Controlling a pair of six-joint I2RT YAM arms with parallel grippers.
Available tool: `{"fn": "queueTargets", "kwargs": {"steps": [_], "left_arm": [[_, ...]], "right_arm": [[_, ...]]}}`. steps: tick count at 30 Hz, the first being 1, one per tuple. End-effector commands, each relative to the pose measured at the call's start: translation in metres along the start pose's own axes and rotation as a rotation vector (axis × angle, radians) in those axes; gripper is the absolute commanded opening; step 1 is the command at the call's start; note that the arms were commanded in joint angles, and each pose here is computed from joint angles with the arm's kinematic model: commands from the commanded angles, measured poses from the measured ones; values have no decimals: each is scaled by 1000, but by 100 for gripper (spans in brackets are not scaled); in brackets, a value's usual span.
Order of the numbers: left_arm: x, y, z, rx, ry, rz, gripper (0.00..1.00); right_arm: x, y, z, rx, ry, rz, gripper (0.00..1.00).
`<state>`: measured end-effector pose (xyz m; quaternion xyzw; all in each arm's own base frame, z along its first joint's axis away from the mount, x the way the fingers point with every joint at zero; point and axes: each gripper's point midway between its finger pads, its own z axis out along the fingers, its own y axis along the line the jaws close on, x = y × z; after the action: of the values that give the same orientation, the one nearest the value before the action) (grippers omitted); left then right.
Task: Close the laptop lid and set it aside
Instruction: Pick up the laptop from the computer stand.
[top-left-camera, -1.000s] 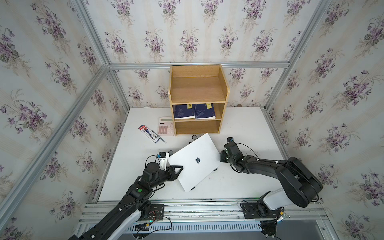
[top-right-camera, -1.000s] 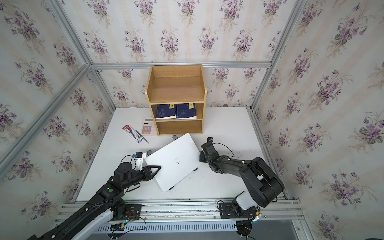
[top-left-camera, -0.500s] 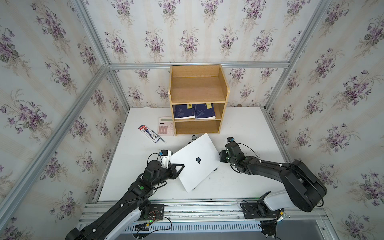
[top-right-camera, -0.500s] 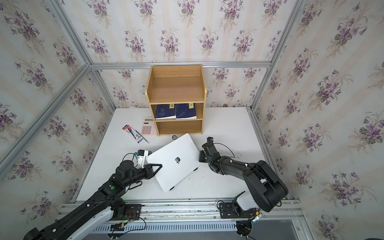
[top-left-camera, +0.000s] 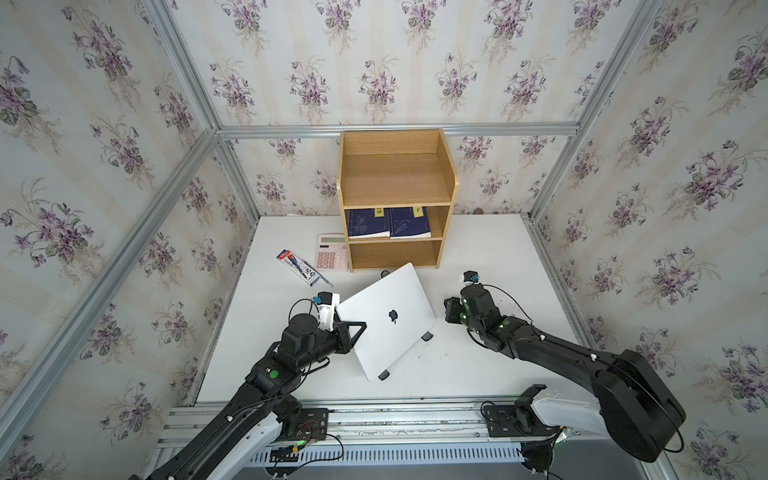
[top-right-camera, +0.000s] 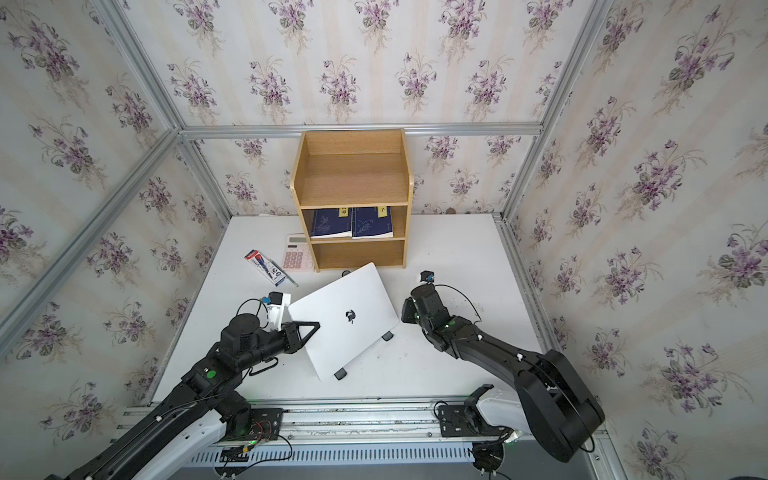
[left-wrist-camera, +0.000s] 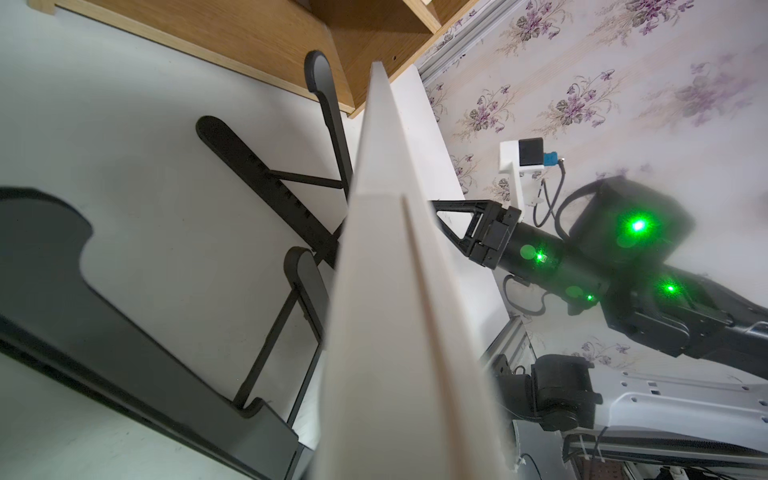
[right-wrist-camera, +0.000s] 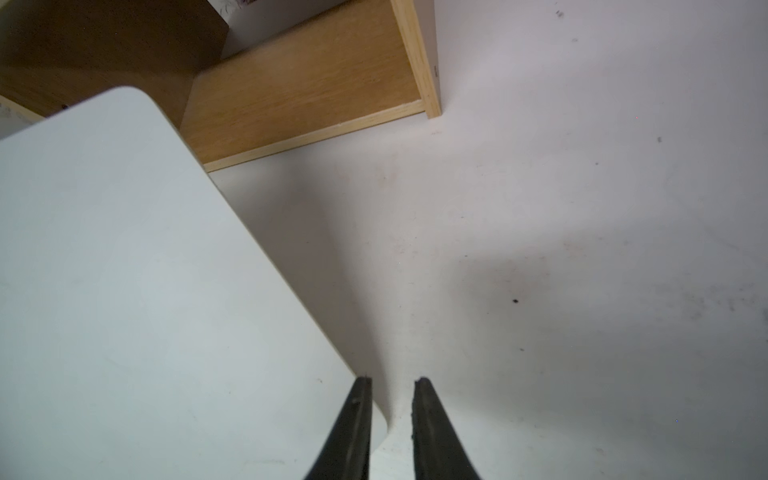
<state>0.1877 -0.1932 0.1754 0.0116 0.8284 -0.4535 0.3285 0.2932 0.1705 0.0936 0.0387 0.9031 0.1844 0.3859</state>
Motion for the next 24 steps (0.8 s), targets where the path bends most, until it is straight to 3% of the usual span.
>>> {"fn": "queueTargets", "kwargs": {"steps": [1, 8, 19, 24], "left_arm": [[-23, -20, -13, 36, -93, 42, 0], [-41, -40, -46, 47, -186, 10, 0], [-67, -75, -105, 155, -364, -79, 0], [-71, -96, -143, 209, -415, -98, 0]], "right_arm": [[-10, -14, -16, 69, -54, 25, 23], [-40, -12, -59, 32, -188, 87, 25], [-68, -2, -99, -28, -277, 161, 29], [-77, -2, -113, -43, -313, 233, 41]]}}
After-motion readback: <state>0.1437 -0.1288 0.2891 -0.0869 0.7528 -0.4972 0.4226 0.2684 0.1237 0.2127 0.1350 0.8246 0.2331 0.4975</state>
